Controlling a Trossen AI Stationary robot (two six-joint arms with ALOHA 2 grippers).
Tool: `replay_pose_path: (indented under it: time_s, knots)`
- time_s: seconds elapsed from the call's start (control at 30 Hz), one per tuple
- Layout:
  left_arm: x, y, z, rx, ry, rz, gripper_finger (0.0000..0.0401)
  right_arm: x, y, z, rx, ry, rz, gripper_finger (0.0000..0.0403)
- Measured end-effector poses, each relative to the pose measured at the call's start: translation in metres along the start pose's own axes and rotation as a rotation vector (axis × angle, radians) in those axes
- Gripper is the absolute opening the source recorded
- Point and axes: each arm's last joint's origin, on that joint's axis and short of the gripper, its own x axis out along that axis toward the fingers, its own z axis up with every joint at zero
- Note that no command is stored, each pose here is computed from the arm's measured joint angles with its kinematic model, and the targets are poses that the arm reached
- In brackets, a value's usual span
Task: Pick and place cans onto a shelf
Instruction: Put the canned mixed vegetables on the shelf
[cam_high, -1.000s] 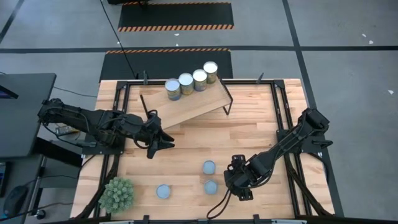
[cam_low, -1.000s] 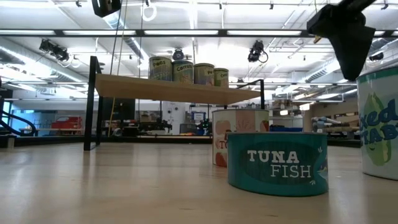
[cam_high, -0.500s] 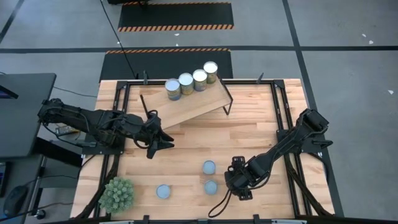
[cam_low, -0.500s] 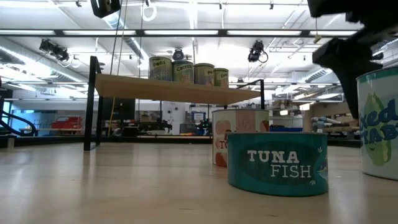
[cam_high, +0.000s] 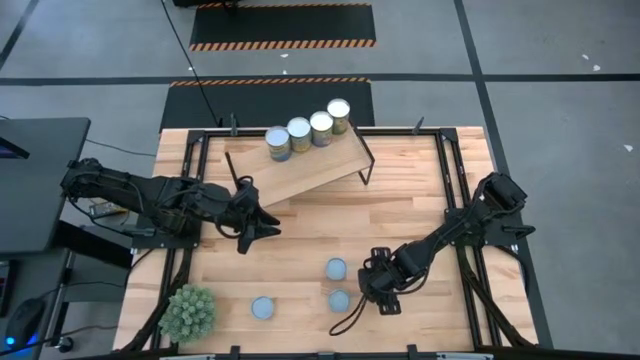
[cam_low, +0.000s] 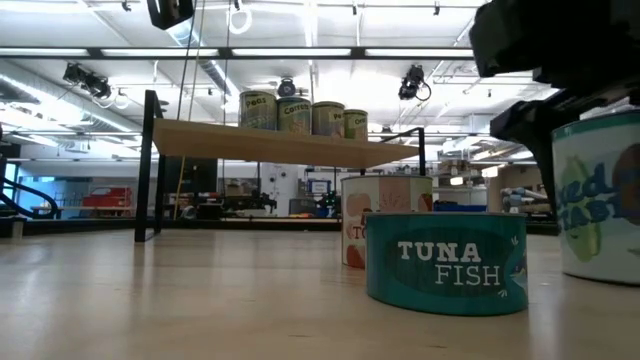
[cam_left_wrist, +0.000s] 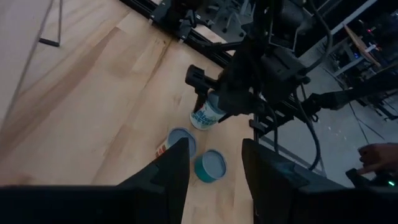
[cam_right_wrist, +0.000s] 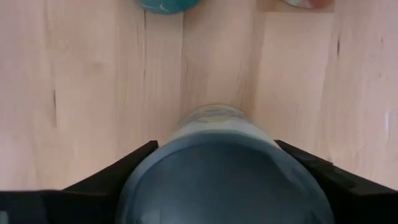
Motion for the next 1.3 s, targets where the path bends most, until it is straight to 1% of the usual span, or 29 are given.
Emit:
replay_pose_path:
  time_s: [0.1,0.2,0.27,0.33,0.43,0.57,0.7,0.8,0.93,1.07,1.2,1.3]
  knots:
    - [0.0,0.0,0.0,-0.008,-0.007,0.009,0.0153,-0.008,-0.007,0.006,-0.01,0.043,-0.015,0.0288]
    - [-0.004,0.0,0.001,-0.025,-0.016,0.001,0.0153,-0.024,-0.015,0.018,-0.076,0.058,-0.043,0.0288]
    - [-0.008,0.0,0.003,-0.008,-0.034,-0.007,0.0153,-0.033,-0.025,0.025,-0.132,0.096,-0.066,0.0287]
    - [-0.013,0.001,0.005,0.018,-0.05,0.006,0.0153,-0.044,-0.037,0.035,-0.169,0.096,-0.059,0.0287]
    - [-0.021,0.002,0.007,0.114,-0.103,0.038,0.0153,-0.063,-0.06,0.052,-0.18,0.094,-0.054,0.0287]
    - [-0.025,0.004,0.009,0.289,-0.131,0.094,0.0153,-0.093,-0.091,0.074,-0.165,0.035,-0.062,0.0287]
    - [-0.026,0.005,0.01,0.43,-0.151,0.164,0.0153,-0.127,-0.125,0.088,-0.121,-0.01,-0.082,0.0287]
    - [-0.026,0.008,0.011,0.493,-0.166,0.217,0.0153,-0.152,-0.15,0.093,-0.062,-0.037,-0.101,0.0287]
    - [-0.025,0.015,0.016,0.475,-0.172,0.26,0.0153,-0.176,-0.179,0.095,0.029,-0.076,-0.151,0.0287]
    - [-0.025,0.022,0.021,0.433,-0.177,0.268,0.0153,-0.193,-0.204,0.094,0.112,-0.122,-0.182,0.0287]
    - [-0.025,0.027,0.025,0.418,-0.181,0.28,0.0153,-0.206,-0.225,0.092,0.16,-0.155,-0.206,0.0287]
    - [-0.025,0.031,0.029,0.407,-0.202,0.297,0.0153,-0.212,-0.239,0.086,0.181,-0.139,-0.218,0.0287]
